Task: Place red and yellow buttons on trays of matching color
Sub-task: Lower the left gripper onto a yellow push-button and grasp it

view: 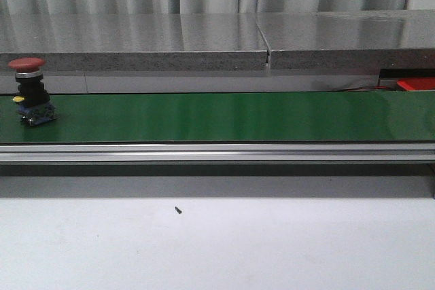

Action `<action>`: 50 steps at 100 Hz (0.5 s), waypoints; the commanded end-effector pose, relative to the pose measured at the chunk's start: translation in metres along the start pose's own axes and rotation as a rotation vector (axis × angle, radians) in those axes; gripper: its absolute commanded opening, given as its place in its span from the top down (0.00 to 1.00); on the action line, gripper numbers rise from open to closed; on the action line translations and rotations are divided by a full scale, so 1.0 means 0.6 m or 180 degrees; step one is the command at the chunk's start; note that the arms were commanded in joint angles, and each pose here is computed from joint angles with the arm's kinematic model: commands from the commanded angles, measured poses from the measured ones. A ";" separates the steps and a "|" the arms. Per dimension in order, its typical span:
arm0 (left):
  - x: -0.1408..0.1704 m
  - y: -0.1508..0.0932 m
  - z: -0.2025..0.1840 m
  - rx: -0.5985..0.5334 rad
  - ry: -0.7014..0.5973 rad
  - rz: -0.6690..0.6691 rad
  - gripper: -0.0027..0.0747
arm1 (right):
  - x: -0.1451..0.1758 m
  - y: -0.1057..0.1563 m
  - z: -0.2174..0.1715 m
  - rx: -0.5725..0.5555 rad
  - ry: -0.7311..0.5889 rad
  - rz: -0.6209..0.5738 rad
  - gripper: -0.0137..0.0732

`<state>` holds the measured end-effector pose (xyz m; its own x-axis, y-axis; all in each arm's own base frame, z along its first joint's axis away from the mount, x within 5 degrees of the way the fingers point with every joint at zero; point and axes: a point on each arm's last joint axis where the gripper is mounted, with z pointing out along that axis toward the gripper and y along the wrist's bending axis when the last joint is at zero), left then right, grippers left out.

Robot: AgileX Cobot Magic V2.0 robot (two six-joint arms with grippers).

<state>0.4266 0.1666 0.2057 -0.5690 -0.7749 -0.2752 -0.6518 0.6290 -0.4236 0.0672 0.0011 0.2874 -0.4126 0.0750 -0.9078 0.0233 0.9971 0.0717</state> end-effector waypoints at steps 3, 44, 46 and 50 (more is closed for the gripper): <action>-0.021 -0.041 -0.106 0.0307 -0.0499 0.0176 0.61 | -0.023 0.001 -0.008 -0.0010 -0.0306 -0.0015 0.92; 0.032 -0.070 -0.233 0.0420 -0.0505 0.0938 0.61 | -0.023 0.001 -0.008 -0.0010 -0.0306 -0.0015 0.92; 0.036 -0.069 -0.237 0.0419 -0.0502 0.0975 0.61 | -0.023 0.001 -0.008 -0.0010 -0.0306 -0.0015 0.92; 0.046 -0.071 -0.242 0.0424 -0.0475 0.1014 0.61 | -0.023 0.001 -0.008 -0.0010 -0.0306 -0.0015 0.92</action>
<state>0.3811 0.1426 0.3018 -0.6852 -0.5822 -0.4376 -0.4460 0.8104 -0.3800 0.0672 0.0011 0.2874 -0.4126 0.0750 -0.9078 0.0233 0.9971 0.0717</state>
